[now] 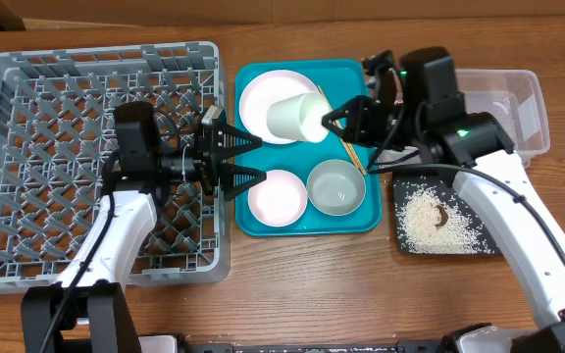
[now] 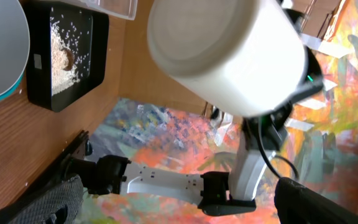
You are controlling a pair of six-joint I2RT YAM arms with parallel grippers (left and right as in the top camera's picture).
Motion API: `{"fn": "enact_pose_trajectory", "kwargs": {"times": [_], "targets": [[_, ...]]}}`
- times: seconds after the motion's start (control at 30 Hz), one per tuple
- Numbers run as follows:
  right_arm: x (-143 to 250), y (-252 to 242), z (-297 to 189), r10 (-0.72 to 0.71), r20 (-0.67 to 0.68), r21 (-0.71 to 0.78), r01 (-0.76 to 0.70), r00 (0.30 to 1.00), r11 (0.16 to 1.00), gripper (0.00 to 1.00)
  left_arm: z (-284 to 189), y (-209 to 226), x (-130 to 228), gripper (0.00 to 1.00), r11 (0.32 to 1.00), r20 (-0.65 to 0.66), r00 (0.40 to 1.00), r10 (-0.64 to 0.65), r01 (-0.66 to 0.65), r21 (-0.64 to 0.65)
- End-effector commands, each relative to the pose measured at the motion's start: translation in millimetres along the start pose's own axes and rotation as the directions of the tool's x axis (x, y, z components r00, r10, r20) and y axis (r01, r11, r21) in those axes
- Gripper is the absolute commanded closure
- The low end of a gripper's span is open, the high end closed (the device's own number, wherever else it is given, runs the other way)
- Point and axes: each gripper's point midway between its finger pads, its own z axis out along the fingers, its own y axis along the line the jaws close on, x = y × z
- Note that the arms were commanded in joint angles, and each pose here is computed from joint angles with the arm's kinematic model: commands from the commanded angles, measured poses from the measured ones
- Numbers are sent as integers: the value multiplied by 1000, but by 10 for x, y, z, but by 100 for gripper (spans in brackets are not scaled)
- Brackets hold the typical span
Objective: Sort waste into correct bins and load items into the dishwasher
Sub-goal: 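Lift the cup with the right gripper toward the left gripper, then grasp the cup with the left gripper and release the right gripper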
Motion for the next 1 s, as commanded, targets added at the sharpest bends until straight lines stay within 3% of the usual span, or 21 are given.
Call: {"fn": "enact_pose_trajectory", "kwargs": {"times": [0.0, 0.1, 0.47, 0.97], "targets": [[39, 105, -110, 5, -51, -169, -14, 999, 986, 96, 42, -50, 45, 0, 999, -36, 998, 43, -43, 8], [119, 160, -110, -20, -83, -271, -3, 996, 963, 96, 62, -42, 42, 0, 999, -34, 998, 43, -43, 3], [574, 160, 112, -41, -195, -402, -42, 980, 915, 96, 61, -47, -22, 0, 993, -4, 993, 120, -120, -9], [669, 286, 308, -75, -206, -423, -20, 976, 906, 96, 83, -71, 32, 2, 990, -36, 990, 138, -138, 3]]}}
